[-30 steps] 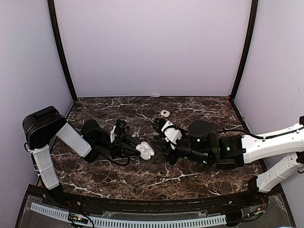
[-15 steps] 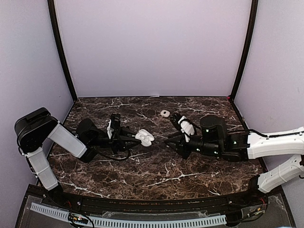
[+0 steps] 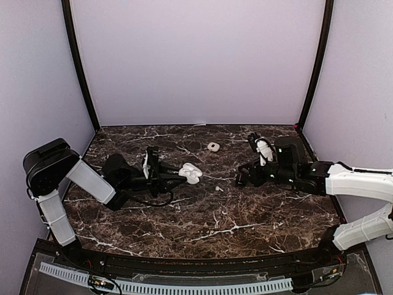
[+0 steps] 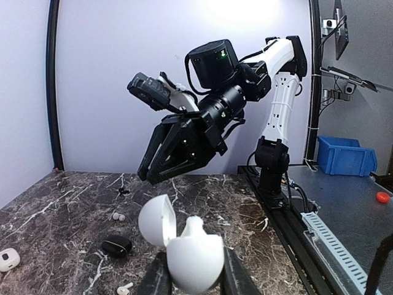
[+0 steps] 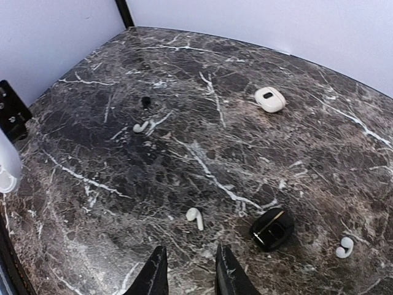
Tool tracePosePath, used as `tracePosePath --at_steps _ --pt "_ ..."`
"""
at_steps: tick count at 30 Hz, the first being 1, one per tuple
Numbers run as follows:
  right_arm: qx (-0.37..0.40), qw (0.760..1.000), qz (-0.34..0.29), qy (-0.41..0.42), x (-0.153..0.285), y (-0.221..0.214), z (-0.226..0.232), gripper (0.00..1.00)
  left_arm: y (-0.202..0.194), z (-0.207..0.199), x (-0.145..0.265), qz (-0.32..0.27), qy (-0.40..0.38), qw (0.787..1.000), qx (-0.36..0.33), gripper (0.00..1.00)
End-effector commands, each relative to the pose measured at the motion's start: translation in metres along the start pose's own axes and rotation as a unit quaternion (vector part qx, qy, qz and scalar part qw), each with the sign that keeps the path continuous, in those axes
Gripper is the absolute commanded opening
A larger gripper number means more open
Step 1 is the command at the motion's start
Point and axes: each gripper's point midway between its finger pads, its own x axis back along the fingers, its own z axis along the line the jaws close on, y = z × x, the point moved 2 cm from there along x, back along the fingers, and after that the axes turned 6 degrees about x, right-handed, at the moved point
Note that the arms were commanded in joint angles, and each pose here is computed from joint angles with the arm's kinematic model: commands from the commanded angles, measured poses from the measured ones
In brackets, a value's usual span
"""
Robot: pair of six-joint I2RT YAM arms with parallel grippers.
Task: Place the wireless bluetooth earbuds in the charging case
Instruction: Pick up the right earbud from the center of the board.
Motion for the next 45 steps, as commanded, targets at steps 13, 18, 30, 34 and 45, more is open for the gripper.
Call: tracePosePath --at_steps 13,18,30,34,45 --pt "-0.092 0.987 0.037 -0.126 0.003 -0.008 -0.079 0.28 0.013 0.010 -0.006 -0.018 0.066 0.993 -0.096 0.00" --pt "-0.126 0.982 0.046 -0.134 -0.001 -0.013 -0.090 0.28 0.002 0.011 -0.002 0.000 0.084 0.992 -0.095 0.00" --pt "-0.178 0.959 0.060 -0.212 0.006 -0.017 -0.129 0.35 -0.011 0.001 0.013 0.012 0.103 0.989 -0.107 0.00" --pt "-0.208 0.947 0.064 -0.236 0.015 -0.029 -0.145 0.42 -0.012 0.003 0.014 0.009 0.109 0.988 -0.108 0.00" --pt "-0.254 0.928 0.073 -0.263 0.011 -0.041 -0.181 0.80 -0.016 0.005 0.016 0.009 0.118 0.987 -0.107 0.00"
